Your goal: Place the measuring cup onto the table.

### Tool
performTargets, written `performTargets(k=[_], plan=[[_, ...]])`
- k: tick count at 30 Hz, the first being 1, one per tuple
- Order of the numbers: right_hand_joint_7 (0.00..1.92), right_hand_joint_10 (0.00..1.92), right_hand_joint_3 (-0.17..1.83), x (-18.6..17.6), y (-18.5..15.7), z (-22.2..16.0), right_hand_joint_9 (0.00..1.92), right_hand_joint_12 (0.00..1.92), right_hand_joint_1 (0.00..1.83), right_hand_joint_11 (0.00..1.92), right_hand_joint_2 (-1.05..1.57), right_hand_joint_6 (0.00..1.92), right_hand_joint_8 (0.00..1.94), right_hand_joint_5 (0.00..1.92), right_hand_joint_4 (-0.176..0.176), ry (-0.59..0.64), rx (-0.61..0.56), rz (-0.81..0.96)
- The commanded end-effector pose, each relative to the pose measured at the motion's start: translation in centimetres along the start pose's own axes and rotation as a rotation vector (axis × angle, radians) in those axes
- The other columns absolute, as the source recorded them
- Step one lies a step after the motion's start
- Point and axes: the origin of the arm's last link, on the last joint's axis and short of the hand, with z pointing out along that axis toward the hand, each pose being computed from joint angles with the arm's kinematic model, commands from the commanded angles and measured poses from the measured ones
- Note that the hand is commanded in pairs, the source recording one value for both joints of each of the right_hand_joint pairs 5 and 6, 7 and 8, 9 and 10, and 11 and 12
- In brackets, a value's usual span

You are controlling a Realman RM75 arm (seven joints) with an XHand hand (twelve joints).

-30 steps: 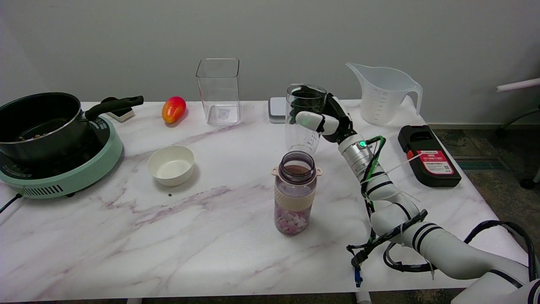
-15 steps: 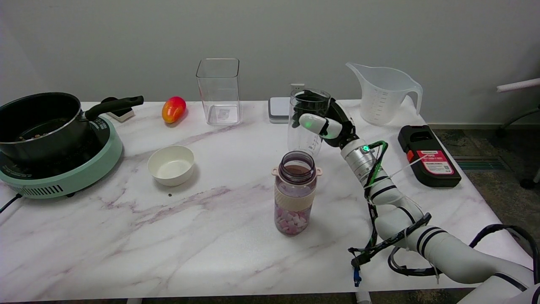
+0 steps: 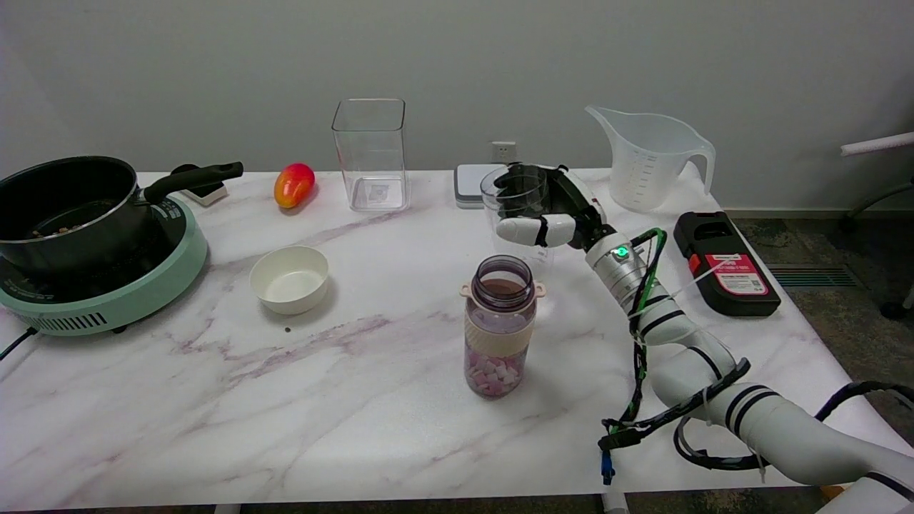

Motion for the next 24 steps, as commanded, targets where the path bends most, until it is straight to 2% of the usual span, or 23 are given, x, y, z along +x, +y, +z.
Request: performTargets(k=[1, 7, 15, 20, 24], plan=[[1.43, 1.38, 0.47, 2.1, -0.3, -0.8, 1.38, 1.23, 1.43, 1.23, 1.15, 1.54, 1.43, 1.54, 0.000, -0.044, -0.019, -0.174], [1.46, 1.41, 0.37, 2.8, 0.0, -0.4, 1.41, 1.26, 1.38, 1.26, 1.25, 1.61, 1.46, 1.61, 0.000, -0.044, 0.000, -0.076], [1.44, 1.39, 0.41, 4.9, -0.7, -0.3, 1.39, 1.24, 1.40, 1.24, 1.19, 1.58, 1.44, 1.58, 0.000, 0.046, 0.025, -0.044], [1.43, 1.38, 0.45, 5.2, -1.0, -0.3, 1.38, 1.23, 1.42, 1.23, 1.14, 1.55, 1.43, 1.55, 0.000, 0.071, 0.031, -0.029], [1.43, 1.38, 0.45, 5.5, -0.6, -0.2, 1.38, 1.23, 1.42, 1.23, 1.14, 1.54, 1.43, 1.54, 0.000, 0.142, 0.023, -0.044]])
